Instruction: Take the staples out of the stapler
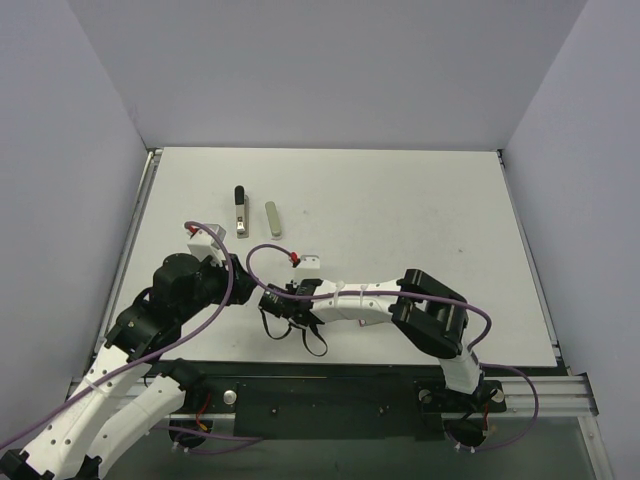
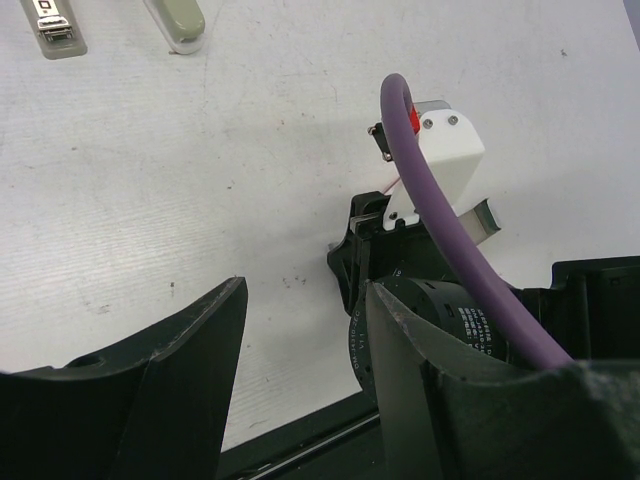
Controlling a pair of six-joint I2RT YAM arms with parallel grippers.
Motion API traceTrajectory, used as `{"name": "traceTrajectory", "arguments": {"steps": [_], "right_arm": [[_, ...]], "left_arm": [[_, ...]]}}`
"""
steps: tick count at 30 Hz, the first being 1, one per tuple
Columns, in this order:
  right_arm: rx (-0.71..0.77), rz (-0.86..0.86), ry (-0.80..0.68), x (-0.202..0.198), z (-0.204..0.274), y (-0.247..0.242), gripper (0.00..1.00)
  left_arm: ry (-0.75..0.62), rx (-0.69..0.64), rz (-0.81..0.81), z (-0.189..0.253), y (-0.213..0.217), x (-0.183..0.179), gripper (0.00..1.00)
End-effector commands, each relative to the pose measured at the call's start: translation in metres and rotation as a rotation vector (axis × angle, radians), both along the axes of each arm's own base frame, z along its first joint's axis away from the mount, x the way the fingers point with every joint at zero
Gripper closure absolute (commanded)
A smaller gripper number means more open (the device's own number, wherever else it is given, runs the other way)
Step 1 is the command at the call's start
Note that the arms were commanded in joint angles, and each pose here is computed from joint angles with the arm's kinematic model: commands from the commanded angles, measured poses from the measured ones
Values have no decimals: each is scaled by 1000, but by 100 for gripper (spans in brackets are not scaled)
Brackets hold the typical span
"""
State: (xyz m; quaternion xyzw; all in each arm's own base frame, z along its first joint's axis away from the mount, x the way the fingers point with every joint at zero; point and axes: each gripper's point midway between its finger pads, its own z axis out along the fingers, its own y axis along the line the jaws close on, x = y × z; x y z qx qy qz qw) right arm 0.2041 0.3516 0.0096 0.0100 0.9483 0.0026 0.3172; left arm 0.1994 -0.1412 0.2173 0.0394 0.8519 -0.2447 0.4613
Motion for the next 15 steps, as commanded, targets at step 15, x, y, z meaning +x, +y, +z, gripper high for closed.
{"name": "traceTrajectory", "arguments": {"steps": [15], "right_arm": [[-72, 180, 53, -33, 42, -46, 89]], "left_arm": [[-32, -26, 5, 14, -1, 5, 39]]}}
